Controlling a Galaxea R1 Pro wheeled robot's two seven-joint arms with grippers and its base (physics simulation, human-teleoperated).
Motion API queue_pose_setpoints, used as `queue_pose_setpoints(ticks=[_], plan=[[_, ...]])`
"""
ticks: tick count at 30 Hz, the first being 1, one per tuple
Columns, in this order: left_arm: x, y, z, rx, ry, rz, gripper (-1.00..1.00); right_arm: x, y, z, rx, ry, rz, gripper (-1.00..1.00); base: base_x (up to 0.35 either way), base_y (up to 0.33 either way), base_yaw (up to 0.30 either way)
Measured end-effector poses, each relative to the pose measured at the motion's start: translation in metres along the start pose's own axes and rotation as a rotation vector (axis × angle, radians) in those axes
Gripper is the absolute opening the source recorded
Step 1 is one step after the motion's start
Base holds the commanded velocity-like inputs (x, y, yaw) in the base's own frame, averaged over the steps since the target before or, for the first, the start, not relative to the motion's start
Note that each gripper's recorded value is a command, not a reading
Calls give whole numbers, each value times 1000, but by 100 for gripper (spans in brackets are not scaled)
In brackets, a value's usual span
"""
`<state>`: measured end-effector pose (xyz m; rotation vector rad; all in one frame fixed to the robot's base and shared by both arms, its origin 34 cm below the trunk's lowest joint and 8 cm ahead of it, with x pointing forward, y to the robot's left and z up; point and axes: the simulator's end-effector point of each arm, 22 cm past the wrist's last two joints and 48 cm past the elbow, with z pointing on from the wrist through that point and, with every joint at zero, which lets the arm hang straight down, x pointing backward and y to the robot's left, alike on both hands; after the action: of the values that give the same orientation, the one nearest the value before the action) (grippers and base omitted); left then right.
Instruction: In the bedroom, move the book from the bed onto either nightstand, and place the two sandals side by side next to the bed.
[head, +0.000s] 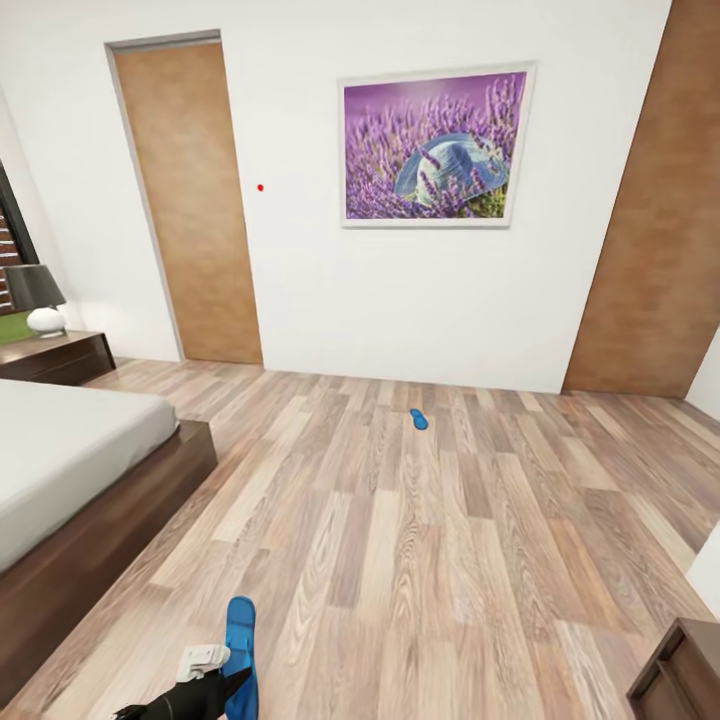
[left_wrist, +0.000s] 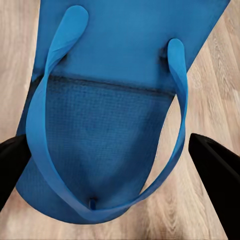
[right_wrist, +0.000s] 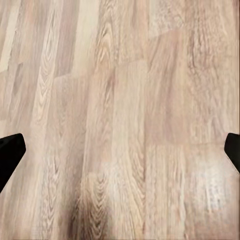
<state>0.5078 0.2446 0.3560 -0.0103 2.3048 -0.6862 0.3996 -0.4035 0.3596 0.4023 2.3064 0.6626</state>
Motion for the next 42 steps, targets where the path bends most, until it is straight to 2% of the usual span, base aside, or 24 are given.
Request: queue_pose_setpoints(ticks=[1,3,4,5,6,10,13,14,17,19,21,22,23,24,25,27,28,30,31,33,36,39,40,42], plan=[[0,0,0,0,0,0,-100,11,-17,-2,63,19,17,100,330,0,0],[0,0,0,0,0,0,-100,26,-65,-10,276,50,27,100,330,0,0],[0,0,0,0,0,0,-100,27,-74,-12,315,55,26,100,330,0,0],[0,0,0,0,1,1,-100,32,-93,-18,416,70,23,100,330,0,0],[0,0,0,0,1,1,-100,34,-102,-22,468,77,22,100,330,0,0],[0,-1,0,3,2,1,-100,10,-98,-4,510,68,8,100,323,0,0],[1,-2,1,4,3,2,-100,10,-92,4,509,111,-22,100,318,0,0],[1,-2,1,4,3,2,-100,17,-81,13,479,159,-72,100,316,0,0],[1,-2,1,5,3,2,-100,15,-55,26,382,178,-97,100,315,0,0],[1,-3,1,5,3,1,-100,13,-17,35,268,246,-66,100,315,0,0],[1,-3,1,5,3,1,-100,9,14,36,211,329,-29,100,315,0,0],[1,-3,1,5,3,1,-100,7,23,36,199,340,-30,100,315,0,0],[1,-3,1,6,3,2,-100,1,50,43,174,352,-41,100,315,0,0],[1,-3,1,6,4,2,-100,4,60,51,220,363,-77,100,315,0,0],[1,-3,1,6,4,2,-100,7,55,52,296,374,-115,100,315,0,0],[1,-3,1,7,4,2,-100,6,28,44,477,385,-207,100,315,0,0],[1,-3,1,7,4,2,-100,5,16,40,542,380,-244,100,315,0,0],[1,-3,1,7,4,2,-100,6,-2,39,608,353,-289,100,315,0,0],[1,-3,1,7,4,2,-100,9,-8,41,614,337,-299,100,315,0,0],[1,-3,1,7,4,2,-100,22,-9,47,572,332,-285,100,315,0,0],[1,-3,1,7,3,1,-100,68,16,63,365,387,-197,100,315,0,0],[1,-3,1,6,3,1,-100,116,55,64,90,455,-83,100,315,0,0],[1,-3,1,6,3,1,-100,123,62,63,34,457,-64,100,315,0,0],[1,-3,1,7,3,1,-100,127,69,62,-18,445,-59,100,315,0,0]])
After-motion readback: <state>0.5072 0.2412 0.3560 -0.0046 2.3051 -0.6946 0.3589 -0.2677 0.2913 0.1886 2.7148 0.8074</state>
